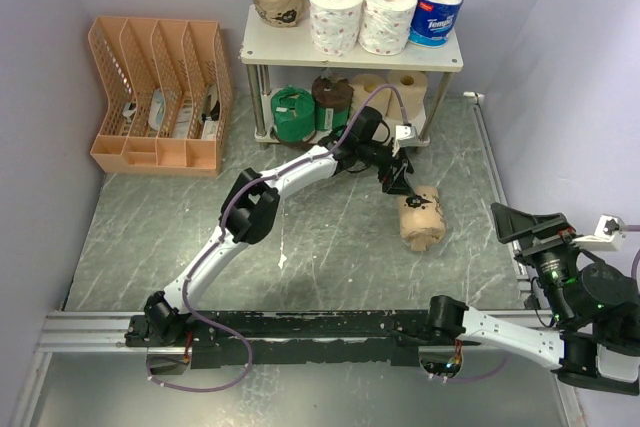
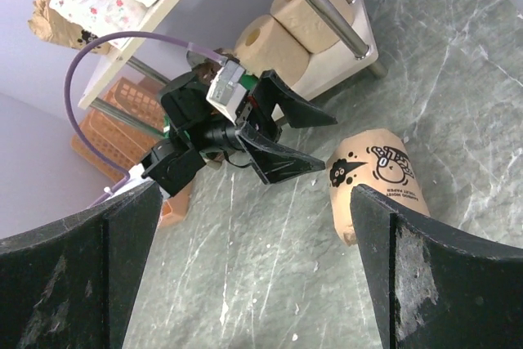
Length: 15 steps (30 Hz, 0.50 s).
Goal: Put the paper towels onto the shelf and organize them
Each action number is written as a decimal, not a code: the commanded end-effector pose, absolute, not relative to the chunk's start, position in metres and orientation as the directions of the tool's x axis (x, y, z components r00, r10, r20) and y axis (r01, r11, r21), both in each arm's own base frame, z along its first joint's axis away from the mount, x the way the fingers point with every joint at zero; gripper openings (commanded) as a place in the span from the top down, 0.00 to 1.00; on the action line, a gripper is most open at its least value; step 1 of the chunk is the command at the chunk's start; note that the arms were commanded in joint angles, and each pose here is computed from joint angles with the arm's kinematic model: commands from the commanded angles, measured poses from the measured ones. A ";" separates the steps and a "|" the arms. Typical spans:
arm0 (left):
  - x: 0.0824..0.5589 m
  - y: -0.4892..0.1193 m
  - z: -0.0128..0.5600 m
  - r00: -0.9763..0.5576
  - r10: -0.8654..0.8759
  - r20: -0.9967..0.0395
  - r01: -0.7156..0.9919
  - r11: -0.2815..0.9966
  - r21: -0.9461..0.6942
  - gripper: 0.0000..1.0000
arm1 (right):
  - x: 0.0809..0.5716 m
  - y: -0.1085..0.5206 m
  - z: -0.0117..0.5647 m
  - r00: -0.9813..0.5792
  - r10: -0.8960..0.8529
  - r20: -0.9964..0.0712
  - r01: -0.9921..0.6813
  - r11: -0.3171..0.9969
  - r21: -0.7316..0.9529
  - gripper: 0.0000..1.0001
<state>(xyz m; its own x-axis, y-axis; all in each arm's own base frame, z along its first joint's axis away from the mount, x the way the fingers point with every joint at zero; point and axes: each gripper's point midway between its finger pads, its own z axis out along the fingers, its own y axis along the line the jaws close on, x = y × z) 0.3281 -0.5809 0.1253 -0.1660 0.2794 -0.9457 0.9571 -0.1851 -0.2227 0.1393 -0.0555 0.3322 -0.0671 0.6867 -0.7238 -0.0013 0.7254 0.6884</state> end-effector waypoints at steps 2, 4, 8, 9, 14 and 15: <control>0.321 -0.590 0.129 -0.165 0.237 -0.957 0.943 -0.246 -0.223 0.01 | 0.137 -0.062 0.329 -0.065 0.673 -0.737 0.004 0.739 0.674 0.00; 0.320 -0.590 0.130 -0.165 0.235 -0.958 0.942 -0.251 -0.224 0.01 | 0.137 -0.062 0.328 -0.067 0.669 -0.740 0.007 0.742 0.670 0.00; 0.316 -0.588 0.129 -0.167 0.241 -0.956 0.935 -0.268 -0.231 0.03 | 0.137 -0.062 0.325 -0.070 0.671 -0.738 0.003 0.740 0.672 0.00; 0.314 -0.588 0.129 -0.169 0.246 -0.954 0.931 -0.277 -0.236 0.03 | 0.137 -0.061 0.325 -0.070 0.673 -0.736 0.000 0.738 0.675 0.00; 0.309 -0.584 0.123 -0.184 0.278 -0.943 0.919 -0.293 -0.265 0.04 | 0.136 -0.062 0.323 -0.067 0.682 -0.728 -0.011 0.729 0.684 0.00; 0.307 -0.583 0.122 -0.185 0.283 -0.941 0.915 -0.300 -0.269 0.04 | 0.136 -0.062 0.322 -0.068 0.683 -0.727 -0.012 0.728 0.685 0.00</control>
<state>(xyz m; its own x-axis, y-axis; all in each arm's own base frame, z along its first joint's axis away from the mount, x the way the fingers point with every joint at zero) 0.3196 -0.5830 0.1153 -0.1997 0.2831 -0.9381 0.9341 -0.2342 -0.2695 0.1374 -0.0586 0.3257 -0.0721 0.6793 -0.7303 -0.0037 0.7320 0.6813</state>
